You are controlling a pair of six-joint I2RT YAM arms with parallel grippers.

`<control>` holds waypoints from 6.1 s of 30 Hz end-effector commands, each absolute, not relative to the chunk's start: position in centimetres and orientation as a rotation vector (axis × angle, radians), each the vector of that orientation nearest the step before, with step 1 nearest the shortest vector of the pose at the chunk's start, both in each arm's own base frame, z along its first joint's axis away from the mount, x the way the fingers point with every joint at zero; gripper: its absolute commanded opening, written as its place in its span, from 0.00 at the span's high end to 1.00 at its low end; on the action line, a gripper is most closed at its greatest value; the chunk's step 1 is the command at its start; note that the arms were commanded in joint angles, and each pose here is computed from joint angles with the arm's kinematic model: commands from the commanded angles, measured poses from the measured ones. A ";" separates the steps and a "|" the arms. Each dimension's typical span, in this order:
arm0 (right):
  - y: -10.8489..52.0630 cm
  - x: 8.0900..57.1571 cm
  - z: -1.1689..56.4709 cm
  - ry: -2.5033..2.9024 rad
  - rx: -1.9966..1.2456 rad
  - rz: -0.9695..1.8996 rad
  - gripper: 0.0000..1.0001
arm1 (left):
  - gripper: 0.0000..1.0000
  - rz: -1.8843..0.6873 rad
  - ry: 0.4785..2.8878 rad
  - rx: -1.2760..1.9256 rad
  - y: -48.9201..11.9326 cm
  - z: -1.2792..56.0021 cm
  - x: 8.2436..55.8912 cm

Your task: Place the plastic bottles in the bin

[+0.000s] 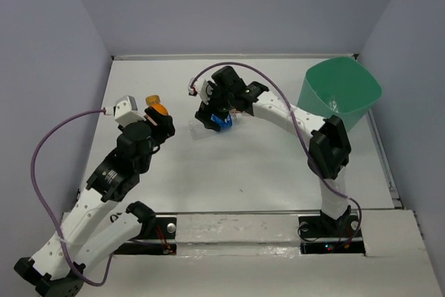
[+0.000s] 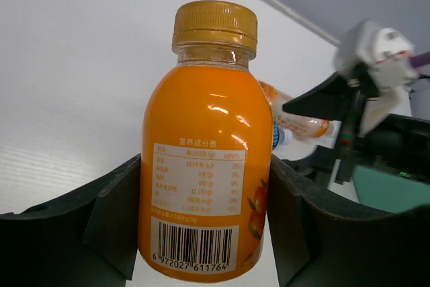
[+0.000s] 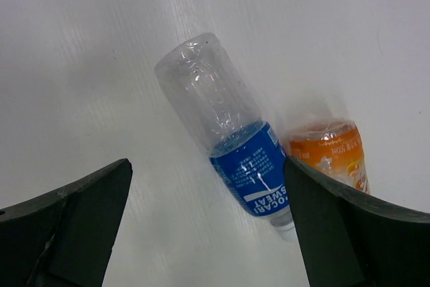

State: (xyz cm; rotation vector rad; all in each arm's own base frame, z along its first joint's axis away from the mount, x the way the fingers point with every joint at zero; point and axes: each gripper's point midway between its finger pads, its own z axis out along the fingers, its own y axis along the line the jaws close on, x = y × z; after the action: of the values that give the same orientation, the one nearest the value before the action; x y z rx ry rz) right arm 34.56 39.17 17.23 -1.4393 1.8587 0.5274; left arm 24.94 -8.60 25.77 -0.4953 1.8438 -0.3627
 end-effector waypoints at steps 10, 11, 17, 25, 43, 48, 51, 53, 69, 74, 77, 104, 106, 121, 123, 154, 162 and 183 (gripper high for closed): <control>42.1 37.2 9.6 1.868 -1.748 0.327 0.00 | 0.42 -0.333 1.582 -0.451 -5.3 32.7 23.9; 42.9 37.0 9.7 1.849 -1.757 0.334 0.00 | 0.42 -0.330 1.580 -0.449 -5.2 32.7 23.8; 43.6 36.6 5.2 1.898 -1.809 0.315 0.11 | 0.41 -0.322 1.569 -0.444 -4.9 32.9 23.6; 45.8 34.4 8.8 1.839 -1.661 0.450 0.47 | 0.41 -0.337 1.554 -0.438 -5.0 33.3 23.5; 14.2 37.0 48.7 1.348 -0.255 0.162 0.61 | 0.42 -0.605 1.557 -0.320 -9.8 34.2 23.4; 2.1 38.6 48.5 1.325 0.068 -0.028 0.61 | 0.42 -0.684 1.577 -0.264 -12.2 34.5 24.1; -1.8 39.9 44.8 1.373 0.204 -0.030 0.61 | 0.42 -0.744 1.555 -0.221 -13.8 35.5 24.7; -2.6 39.9 43.5 1.376 0.264 0.026 0.59 | 0.42 -0.767 1.563 -0.194 -15.1 35.9 25.5; 1.8 27.8 48.1 1.304 0.222 0.348 0.19 | 0.42 -0.979 1.441 0.030 -35.0 46.0 29.6; 4.0 20.5 52.5 1.185 0.097 0.427 1.00 | 0.42 -1.001 1.389 0.093 -41.9 47.8 30.8; 4.9 16.6 54.4 1.117 0.050 0.460 1.00 | 0.42 -1.051 1.380 0.135 -46.7 48.1 31.5; 7.0 14.4 53.4 1.137 -0.051 0.535 1.00 | 0.01 -1.202 1.220 0.418 -59.0 48.1 30.2; 7.2 14.4 53.3 1.141 -0.063 0.543 1.00 | 0.01 -1.129 1.246 0.450 -57.5 48.3 30.8; 9.2 16.4 48.7 1.273 -0.145 0.637 1.00 | 0.01 -0.355 1.667 0.556 -32.9 32.1 39.0; 9.4 16.4 48.6 1.279 -0.154 0.648 1.00 | 0.01 -0.273 1.702 0.658 -31.8 28.7 39.3; 11.4 17.7 46.8 1.349 -0.258 0.757 0.60 | 0.01 -0.014 1.912 1.099 -35.9 8.9 47.4; 11.6 18.1 46.3 1.364 -0.253 0.779 0.59 | 0.01 -0.029 1.981 1.109 -35.5 6.0 47.5; 12.4 22.0 40.6 1.523 -0.138 0.942 0.04 | 0.46 -0.916 1.573 0.592 -35.4 29.8 34.0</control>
State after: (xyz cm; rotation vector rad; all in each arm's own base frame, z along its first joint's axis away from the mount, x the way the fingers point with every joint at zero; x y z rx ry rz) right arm 21.30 11.37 40.84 -0.1292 1.5248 0.8508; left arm 38.62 -33.39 24.48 0.6604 1.7565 -0.5755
